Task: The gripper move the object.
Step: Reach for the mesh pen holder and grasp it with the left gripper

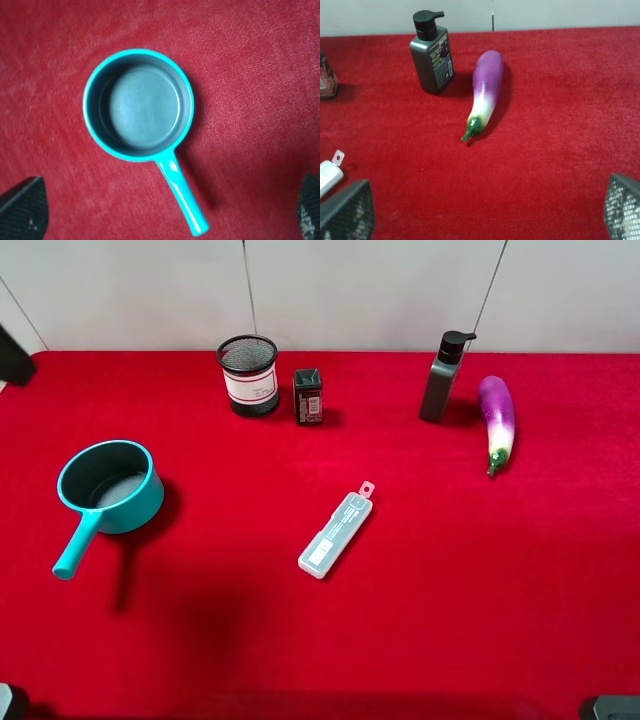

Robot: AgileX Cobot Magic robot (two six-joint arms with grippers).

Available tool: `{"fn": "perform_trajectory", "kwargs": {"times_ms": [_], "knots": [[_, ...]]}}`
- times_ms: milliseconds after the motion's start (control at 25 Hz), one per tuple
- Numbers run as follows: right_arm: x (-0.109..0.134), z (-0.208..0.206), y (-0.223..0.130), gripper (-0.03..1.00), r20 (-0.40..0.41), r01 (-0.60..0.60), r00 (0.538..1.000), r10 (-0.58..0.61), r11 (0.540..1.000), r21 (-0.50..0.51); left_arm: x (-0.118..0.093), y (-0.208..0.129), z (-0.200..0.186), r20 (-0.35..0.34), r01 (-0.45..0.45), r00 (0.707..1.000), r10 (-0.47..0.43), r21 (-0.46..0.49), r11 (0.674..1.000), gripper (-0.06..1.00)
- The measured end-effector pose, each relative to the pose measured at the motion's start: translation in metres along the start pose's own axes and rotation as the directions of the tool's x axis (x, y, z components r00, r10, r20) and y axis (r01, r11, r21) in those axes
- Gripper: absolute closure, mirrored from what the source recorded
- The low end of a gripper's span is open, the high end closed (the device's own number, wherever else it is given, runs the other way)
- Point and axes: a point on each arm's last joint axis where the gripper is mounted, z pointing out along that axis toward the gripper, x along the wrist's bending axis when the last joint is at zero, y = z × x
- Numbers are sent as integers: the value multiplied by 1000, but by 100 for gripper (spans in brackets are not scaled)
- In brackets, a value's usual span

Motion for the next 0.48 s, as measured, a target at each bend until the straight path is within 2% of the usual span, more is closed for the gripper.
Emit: {"fn": "perform_trajectory", "kwargs": {"times_ms": [280, 480], "knots": [[0, 0, 0, 27, 0, 0, 1000, 0, 1000, 0, 6, 40, 18, 40, -95, 995, 93, 34, 995, -4], [0, 0, 0, 27, 0, 0, 1000, 0, 1000, 0, -1, 68, 40, 80, -155, 986, 150, 59, 986, -4]]}}
